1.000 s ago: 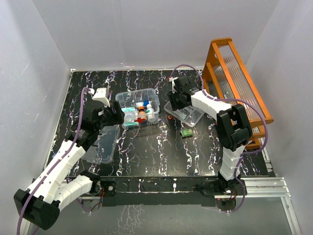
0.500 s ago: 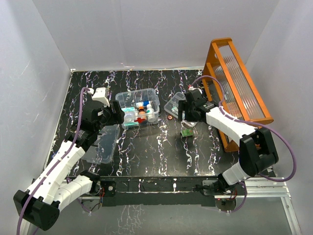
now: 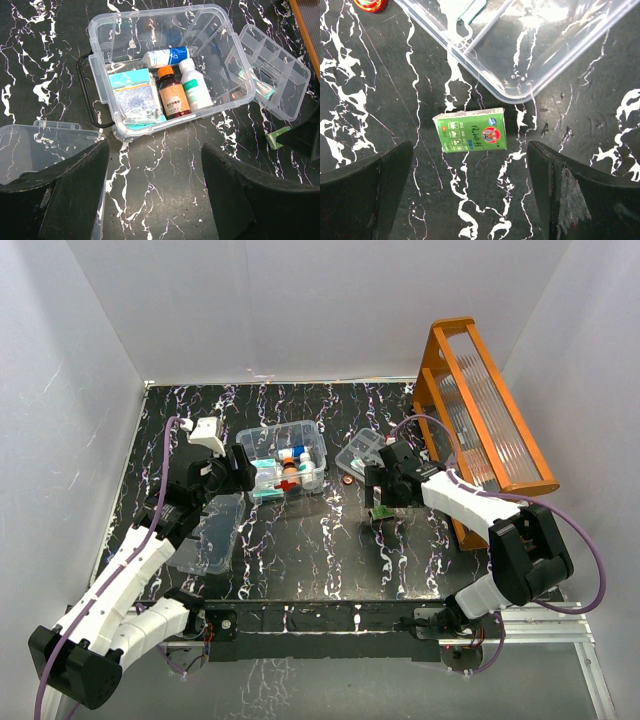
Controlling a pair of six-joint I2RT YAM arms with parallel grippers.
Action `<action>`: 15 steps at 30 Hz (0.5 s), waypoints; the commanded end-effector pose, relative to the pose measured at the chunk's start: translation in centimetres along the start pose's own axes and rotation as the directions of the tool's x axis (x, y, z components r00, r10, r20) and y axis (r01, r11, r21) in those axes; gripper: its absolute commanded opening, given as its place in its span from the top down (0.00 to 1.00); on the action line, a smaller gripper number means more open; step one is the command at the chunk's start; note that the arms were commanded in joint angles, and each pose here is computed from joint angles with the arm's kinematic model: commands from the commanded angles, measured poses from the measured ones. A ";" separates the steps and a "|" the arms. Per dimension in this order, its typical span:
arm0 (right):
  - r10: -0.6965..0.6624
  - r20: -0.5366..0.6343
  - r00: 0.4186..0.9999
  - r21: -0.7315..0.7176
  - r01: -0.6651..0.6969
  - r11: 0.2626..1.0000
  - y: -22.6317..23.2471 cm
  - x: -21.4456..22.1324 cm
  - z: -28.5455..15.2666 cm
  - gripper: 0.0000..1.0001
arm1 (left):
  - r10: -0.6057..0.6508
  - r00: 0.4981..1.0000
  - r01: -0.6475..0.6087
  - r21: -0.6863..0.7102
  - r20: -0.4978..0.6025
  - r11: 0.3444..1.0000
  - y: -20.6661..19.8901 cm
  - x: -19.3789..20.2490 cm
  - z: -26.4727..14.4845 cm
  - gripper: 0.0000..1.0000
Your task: Organize the medicine kit
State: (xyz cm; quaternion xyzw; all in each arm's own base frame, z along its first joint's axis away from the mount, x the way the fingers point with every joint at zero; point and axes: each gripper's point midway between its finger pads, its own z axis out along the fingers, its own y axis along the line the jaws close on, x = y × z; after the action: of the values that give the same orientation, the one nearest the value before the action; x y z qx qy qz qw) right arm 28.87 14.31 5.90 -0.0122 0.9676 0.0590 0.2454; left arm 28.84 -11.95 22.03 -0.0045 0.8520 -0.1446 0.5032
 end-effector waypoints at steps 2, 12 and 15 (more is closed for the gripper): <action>-0.071 0.027 0.997 -0.016 0.071 0.997 1.1 -1.2 1.1 0.05 | 0.004 1.000 -0.004 0.013 0.024 1.000 -0.2 -0.7 0.0 0.27; -0.120 0.003 0.993 0.047 0.119 0.992 0.2 -1.1 3.1 0.23 | 0.009 1.000 -0.009 0.010 0.025 1.000 -0.1 -0.7 0.0 0.27; -0.143 -0.011 0.990 0.051 0.143 0.988 0.1 -0.9 3.5 0.32 | 0.011 1.000 -0.011 0.007 0.024 1.000 -0.1 -0.7 0.0 0.27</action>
State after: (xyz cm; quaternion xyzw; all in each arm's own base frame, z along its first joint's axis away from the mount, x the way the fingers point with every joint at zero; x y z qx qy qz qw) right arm 28.72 14.14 1.97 -0.0608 0.9769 0.0192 0.2039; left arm 28.86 -11.99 21.96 -0.0023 0.8526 -0.1444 0.5021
